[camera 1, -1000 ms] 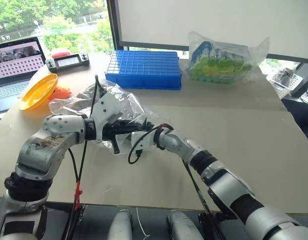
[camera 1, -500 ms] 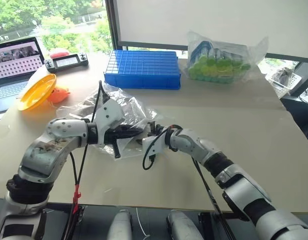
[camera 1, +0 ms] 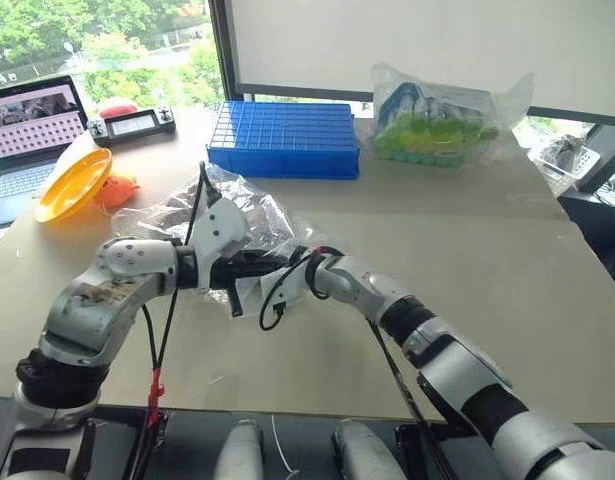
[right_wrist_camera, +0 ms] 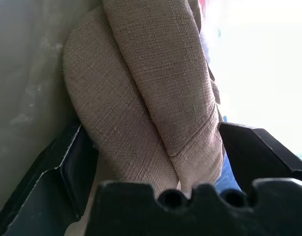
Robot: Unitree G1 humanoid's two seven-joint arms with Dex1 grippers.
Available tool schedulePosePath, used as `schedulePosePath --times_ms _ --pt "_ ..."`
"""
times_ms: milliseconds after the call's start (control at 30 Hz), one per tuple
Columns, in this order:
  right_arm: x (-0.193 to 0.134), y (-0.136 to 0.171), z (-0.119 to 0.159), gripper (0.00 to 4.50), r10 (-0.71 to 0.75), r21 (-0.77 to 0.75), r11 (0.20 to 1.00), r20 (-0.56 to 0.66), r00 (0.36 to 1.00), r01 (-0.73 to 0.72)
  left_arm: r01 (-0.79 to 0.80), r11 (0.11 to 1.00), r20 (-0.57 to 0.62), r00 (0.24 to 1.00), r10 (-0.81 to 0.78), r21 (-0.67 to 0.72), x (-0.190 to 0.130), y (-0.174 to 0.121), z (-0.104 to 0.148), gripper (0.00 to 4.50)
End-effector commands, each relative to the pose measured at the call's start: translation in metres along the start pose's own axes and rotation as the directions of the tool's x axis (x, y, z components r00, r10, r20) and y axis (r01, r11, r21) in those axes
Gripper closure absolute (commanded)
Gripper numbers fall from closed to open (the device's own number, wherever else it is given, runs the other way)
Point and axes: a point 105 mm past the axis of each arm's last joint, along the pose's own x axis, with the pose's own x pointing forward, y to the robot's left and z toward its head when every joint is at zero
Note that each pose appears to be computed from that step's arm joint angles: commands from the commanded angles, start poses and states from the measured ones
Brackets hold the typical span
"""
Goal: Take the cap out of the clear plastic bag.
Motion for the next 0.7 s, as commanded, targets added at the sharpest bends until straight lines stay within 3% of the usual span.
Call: schedulePosePath --times_ms 33,100,133,167,500,567,700 --pt "0.002 -0.006 -0.004 0.00 -0.022 -0.002 1.000 -0.020 1.000 0.022 0.022 0.999 0.036 0.999 -0.024 0.047 0.003 -0.004 0.013 4.45" --pt "0.002 -0.003 -0.004 0.00 -0.010 0.004 1.000 -0.015 1.000 0.010 0.022 0.999 0.037 0.999 -0.024 0.048 0.004 -0.004 0.014 4.45" --pt "0.001 -0.001 -0.004 0.52 -0.007 0.007 1.000 -0.012 1.000 0.007 0.021 0.999 0.038 0.999 -0.023 0.048 0.004 -0.003 0.014 4.50" --pt "0.000 0.000 -0.004 0.68 -0.005 0.009 1.000 -0.010 1.000 0.005 0.020 0.999 0.039 0.999 -0.022 0.048 0.005 -0.003 0.014 4.50" --pt "-0.008 0.004 -0.008 4.08 -0.010 0.003 1.000 -0.010 1.000 0.010 0.023 0.998 0.032 0.999 -0.025 0.053 0.006 -0.003 0.014 4.50" --pt "-0.010 0.002 -0.008 4.48 -0.028 -0.003 1.000 -0.012 1.000 0.028 0.018 0.998 0.026 0.999 -0.019 0.055 0.007 -0.002 0.014 4.50" --pt "-0.022 -0.001 -0.011 4.48 -0.076 0.003 0.997 -0.023 0.997 0.076 0.005 0.998 0.011 1.000 -0.005 0.058 0.010 -0.001 0.013 4.50"
